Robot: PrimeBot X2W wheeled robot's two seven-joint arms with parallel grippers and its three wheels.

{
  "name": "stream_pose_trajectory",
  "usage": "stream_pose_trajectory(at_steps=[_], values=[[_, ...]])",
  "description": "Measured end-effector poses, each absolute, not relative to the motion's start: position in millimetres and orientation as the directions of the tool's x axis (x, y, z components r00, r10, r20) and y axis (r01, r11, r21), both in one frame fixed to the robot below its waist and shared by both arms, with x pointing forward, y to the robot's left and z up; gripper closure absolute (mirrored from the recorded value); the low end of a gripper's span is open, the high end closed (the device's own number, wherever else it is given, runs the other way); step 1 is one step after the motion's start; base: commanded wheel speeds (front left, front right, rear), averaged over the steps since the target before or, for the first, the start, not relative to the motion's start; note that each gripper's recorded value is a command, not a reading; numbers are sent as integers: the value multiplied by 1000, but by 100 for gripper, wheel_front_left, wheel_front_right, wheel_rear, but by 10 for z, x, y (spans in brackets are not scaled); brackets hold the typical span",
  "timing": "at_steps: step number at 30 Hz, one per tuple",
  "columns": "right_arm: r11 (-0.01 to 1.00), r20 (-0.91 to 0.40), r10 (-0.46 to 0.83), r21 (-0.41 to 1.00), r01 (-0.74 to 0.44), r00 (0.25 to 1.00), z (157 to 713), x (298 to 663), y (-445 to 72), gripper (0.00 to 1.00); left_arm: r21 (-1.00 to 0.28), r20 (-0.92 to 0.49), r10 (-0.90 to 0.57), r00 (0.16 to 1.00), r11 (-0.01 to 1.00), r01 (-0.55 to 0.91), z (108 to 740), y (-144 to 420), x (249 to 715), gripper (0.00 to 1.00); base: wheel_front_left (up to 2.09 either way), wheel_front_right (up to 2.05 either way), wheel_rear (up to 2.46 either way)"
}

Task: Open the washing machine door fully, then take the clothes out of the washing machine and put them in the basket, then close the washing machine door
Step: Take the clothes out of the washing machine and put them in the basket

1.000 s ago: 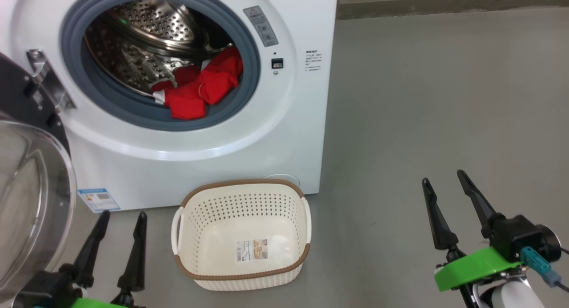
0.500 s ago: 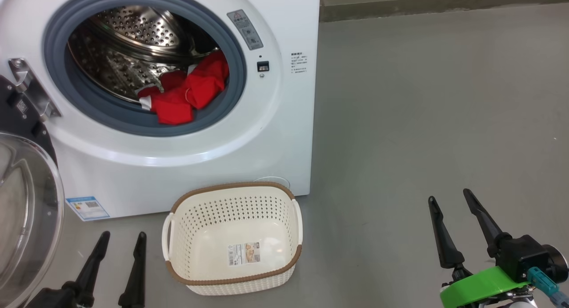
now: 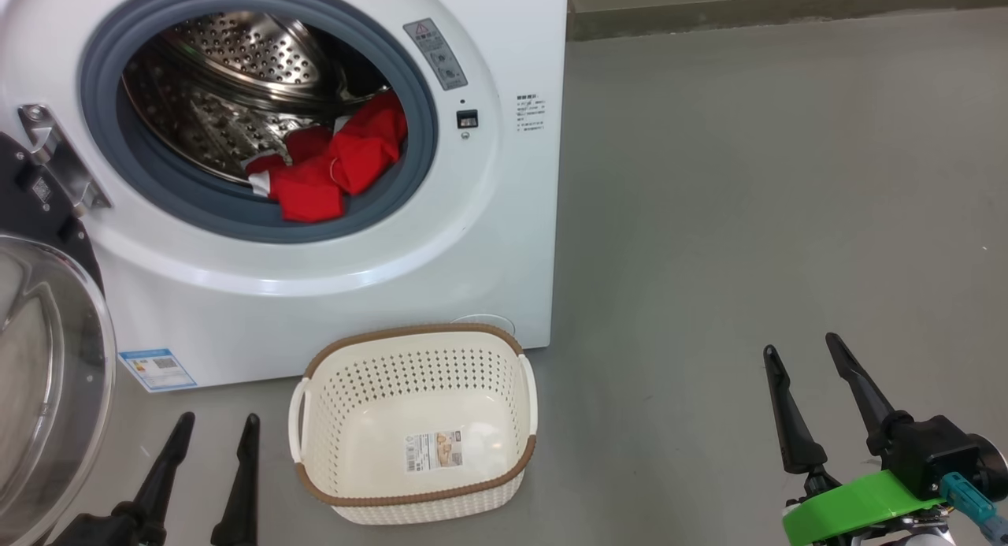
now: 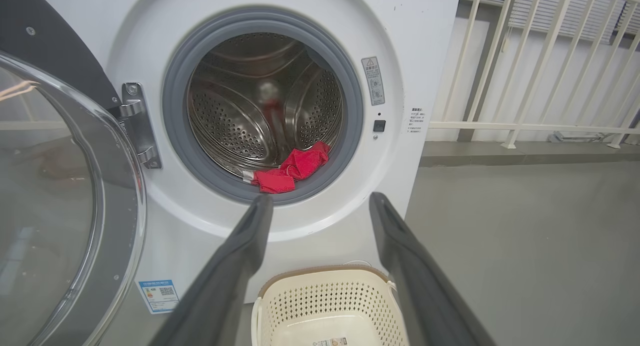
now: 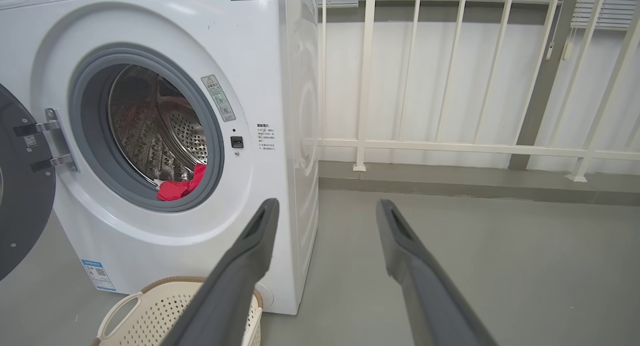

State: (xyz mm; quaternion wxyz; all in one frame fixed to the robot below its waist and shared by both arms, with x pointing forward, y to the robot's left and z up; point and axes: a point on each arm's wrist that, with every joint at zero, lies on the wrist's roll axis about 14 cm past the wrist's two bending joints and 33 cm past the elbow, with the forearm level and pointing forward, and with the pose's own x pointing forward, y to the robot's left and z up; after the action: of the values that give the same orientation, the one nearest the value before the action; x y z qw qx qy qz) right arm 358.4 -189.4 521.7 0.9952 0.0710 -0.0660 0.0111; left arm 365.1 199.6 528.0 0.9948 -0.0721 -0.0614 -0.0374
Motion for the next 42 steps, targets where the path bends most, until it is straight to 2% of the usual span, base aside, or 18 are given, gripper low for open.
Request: stream_pose_trajectory(at_steps=[9,24,42], values=[[989,138,20,140,-40,990,5236,3589,-1869,0,-133,131,-42,990,989,60,5303,2027,3628,0,51,-51,0],[989,134,30,141,-49,991,5220,3592,-1836,0,-134,170,-49,984,988,73,5427,2004,3611,0,147,-147,0],[987,131,43,148,-63,990,5210,3602,-1786,0,-137,161,-33,986,989,56,5396,2028,3588,0,11,-11,0]])
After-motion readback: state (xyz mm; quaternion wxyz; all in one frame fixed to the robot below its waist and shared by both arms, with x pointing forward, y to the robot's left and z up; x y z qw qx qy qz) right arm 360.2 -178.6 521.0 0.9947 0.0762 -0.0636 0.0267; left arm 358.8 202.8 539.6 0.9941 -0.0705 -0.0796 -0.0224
